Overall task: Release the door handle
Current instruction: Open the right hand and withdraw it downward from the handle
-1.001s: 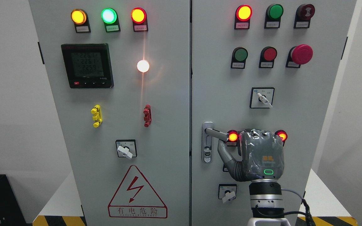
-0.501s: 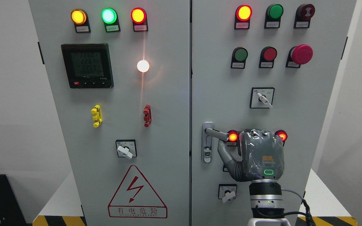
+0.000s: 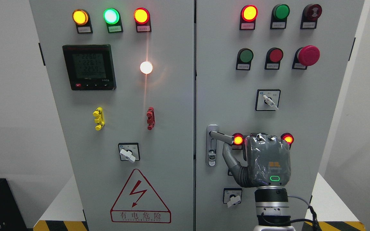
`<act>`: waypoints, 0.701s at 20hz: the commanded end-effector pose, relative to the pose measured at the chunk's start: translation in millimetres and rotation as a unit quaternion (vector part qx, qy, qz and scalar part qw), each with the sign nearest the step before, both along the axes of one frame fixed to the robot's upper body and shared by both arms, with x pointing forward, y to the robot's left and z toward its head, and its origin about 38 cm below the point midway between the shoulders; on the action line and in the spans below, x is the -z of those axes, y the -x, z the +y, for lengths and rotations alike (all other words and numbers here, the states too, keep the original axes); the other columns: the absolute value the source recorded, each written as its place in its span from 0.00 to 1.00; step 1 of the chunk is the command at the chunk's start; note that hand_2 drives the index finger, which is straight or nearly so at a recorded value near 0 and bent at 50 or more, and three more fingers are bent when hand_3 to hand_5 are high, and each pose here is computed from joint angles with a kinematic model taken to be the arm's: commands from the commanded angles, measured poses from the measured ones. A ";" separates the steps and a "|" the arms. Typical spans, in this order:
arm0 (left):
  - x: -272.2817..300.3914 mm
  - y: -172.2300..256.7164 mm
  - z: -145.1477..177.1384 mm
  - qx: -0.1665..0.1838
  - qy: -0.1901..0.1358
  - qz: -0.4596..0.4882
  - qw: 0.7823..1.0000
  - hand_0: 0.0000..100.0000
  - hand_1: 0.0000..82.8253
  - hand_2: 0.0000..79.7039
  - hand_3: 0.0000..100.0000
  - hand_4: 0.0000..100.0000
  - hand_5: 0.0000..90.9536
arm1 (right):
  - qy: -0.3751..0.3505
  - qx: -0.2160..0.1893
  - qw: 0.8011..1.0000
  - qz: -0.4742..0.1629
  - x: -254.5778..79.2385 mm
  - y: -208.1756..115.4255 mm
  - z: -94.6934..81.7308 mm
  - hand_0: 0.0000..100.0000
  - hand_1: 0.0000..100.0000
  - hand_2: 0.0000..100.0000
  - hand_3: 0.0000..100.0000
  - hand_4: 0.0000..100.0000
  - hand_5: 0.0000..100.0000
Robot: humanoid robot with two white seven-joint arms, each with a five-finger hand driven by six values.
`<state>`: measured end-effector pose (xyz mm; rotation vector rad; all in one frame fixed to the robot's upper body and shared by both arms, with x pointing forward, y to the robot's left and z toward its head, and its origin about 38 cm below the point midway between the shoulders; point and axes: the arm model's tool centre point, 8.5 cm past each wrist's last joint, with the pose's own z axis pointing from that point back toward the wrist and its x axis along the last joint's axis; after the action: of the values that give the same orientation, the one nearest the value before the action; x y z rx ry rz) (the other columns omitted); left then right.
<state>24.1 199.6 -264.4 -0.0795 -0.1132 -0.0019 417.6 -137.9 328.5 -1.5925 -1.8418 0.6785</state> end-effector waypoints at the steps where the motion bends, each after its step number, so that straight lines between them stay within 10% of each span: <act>1: 0.4 12.9 0.1 -0.001 0.000 0.010 1.000 0.12 0.67 0.00 0.00 0.00 0.00 | 0.003 -0.005 1.000 0.007 8.8 3.8 1.2 0.50 0.28 1.00 1.00 1.00 1.00; 14: 0.4 12.9 0.1 -0.001 0.000 0.010 1.000 0.12 0.67 0.00 0.00 0.00 0.00 | 0.013 -0.018 1.000 0.010 38.1 29.3 -4.0 0.50 0.28 0.94 1.00 1.00 1.00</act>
<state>24.1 199.6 -264.4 -0.0795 -0.1131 -0.0019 403.0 -137.7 301.5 -1.5698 -1.8526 0.7262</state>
